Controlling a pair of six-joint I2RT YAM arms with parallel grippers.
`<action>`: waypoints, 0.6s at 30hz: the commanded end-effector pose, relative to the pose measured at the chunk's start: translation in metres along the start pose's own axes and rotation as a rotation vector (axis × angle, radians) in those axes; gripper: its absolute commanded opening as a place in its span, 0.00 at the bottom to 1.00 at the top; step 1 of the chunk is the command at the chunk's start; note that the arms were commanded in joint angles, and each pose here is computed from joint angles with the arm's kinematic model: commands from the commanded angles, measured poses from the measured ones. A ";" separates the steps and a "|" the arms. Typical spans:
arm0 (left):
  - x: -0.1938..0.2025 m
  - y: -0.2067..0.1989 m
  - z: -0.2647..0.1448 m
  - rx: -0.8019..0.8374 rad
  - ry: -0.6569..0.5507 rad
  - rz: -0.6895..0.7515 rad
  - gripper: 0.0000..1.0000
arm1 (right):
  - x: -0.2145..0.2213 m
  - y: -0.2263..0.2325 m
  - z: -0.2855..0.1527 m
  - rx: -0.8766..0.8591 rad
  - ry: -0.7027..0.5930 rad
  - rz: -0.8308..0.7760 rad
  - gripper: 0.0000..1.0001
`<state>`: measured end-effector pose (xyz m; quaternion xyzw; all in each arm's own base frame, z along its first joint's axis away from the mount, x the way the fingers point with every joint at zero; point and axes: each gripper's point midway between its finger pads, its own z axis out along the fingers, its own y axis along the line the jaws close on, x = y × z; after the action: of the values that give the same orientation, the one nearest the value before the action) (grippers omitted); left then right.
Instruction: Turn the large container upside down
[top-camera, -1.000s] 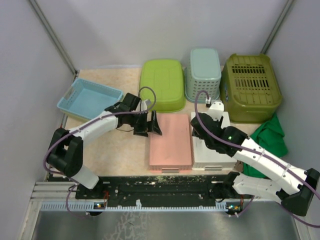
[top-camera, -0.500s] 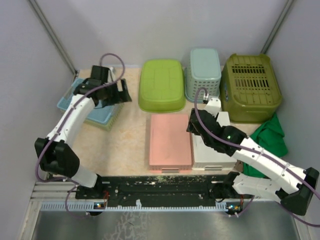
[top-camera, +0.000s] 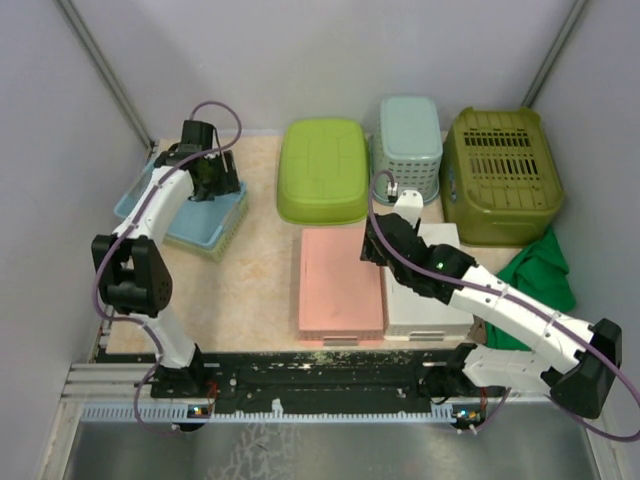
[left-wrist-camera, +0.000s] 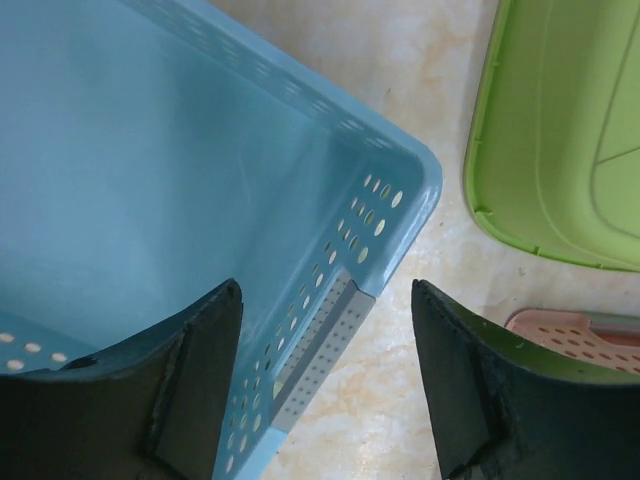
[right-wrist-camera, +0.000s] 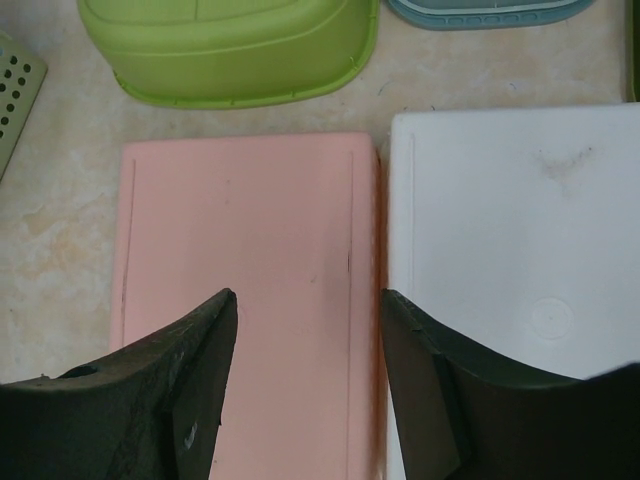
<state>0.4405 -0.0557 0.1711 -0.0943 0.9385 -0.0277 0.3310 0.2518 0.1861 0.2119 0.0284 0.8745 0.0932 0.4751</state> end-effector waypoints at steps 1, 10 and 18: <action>0.027 -0.027 0.008 0.130 0.105 0.011 0.71 | -0.027 0.010 -0.005 -0.040 -0.063 0.044 0.59; 0.203 -0.050 -0.066 0.308 0.457 -0.023 0.78 | -0.022 0.011 0.003 -0.049 -0.050 0.038 0.59; 0.185 -0.041 -0.115 0.221 0.242 -0.212 0.82 | -0.028 0.021 0.010 -0.093 -0.041 0.027 0.59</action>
<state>0.2016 -0.1520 0.1096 -0.0698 0.9665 -0.2123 0.1266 0.2643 0.1920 0.2112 0.0248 0.8742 0.1111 0.4720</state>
